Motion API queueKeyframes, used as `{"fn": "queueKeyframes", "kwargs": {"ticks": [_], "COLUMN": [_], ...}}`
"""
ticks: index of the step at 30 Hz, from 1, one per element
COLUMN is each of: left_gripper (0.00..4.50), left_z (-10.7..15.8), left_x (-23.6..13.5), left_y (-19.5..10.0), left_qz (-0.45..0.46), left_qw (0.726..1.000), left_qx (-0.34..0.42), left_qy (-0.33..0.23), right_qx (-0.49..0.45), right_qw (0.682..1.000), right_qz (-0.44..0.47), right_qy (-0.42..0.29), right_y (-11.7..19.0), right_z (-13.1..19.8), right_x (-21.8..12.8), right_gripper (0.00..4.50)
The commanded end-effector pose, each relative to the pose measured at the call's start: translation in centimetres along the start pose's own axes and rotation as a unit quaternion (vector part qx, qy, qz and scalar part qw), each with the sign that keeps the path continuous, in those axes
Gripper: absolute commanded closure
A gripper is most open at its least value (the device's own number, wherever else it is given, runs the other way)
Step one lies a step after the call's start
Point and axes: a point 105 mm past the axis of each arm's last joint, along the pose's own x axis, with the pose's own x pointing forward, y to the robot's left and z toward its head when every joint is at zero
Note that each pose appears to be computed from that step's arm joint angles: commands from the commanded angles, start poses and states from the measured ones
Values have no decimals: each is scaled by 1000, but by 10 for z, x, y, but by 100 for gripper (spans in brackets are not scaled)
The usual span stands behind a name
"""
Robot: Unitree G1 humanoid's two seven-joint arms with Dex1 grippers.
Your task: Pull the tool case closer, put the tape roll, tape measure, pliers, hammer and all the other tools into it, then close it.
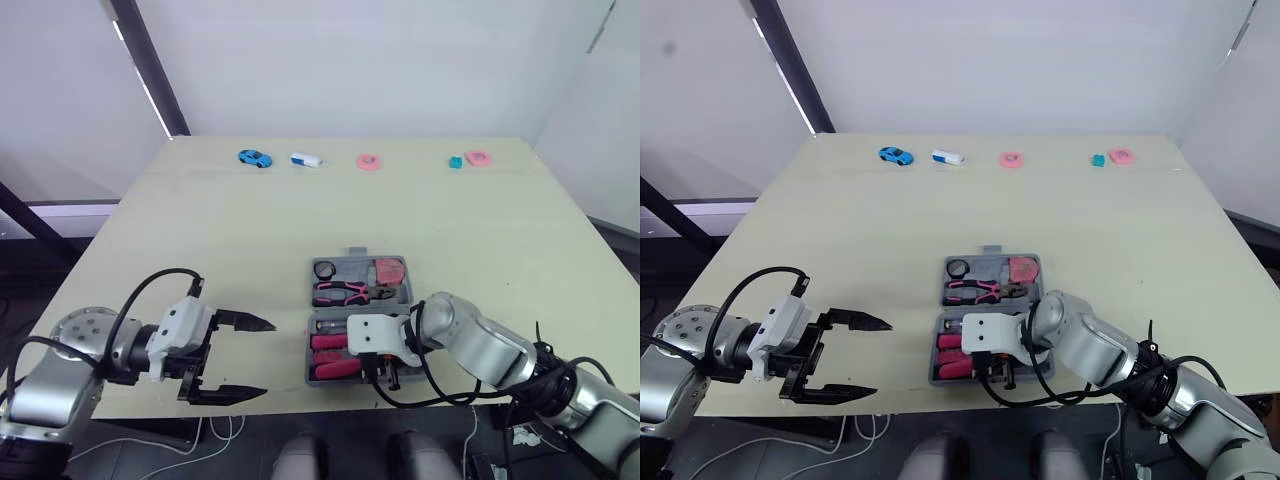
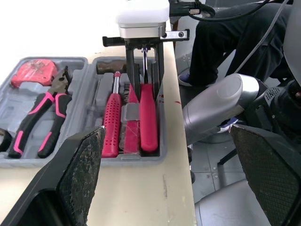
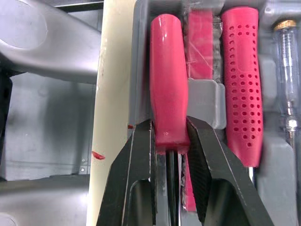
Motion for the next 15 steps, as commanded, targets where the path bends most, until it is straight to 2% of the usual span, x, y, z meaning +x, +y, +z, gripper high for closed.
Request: {"fn": "queueKeyframes", "kwargs": {"ticks": [1, 7, 8, 10, 13, 14, 15], "left_gripper": [0, 0, 0, 0, 0, 0, 0], "left_z": [6, 6, 6, 6, 5, 5, 5], "left_x": [-6, -8, -8, -8, -8, -7, -7], "left_y": [-3, -3, -3, -3, -2, -2, -2], "left_qz": [-8, -7, -7, -6, -4, -4, -3], "left_qw": [1000, 1000, 1000, 1000, 1000, 1000, 1000], "left_qx": [18, 14, 14, 13, 13, 13, 13], "left_qy": [9, 11, 11, 11, 10, 9, 9], "right_qx": [-9, -2, -1, 0, 5, 6, 7], "right_qw": [1000, 1000, 1000, 1000, 1000, 1000, 999], "right_qz": [-14, -12, -11, -7, -16, -16, -16], "right_qy": [-10, -16, -16, -17, -23, -26, -27], "right_y": [-4, -4, -3, -1, -4, -5, -5], "right_z": [10, 13, 13, 11, 12, 13, 13], "right_x": [4, 8, 8, 7, 3, 2, 1], "right_gripper": [413, 413, 333, 293, 132, 110, 110]}}
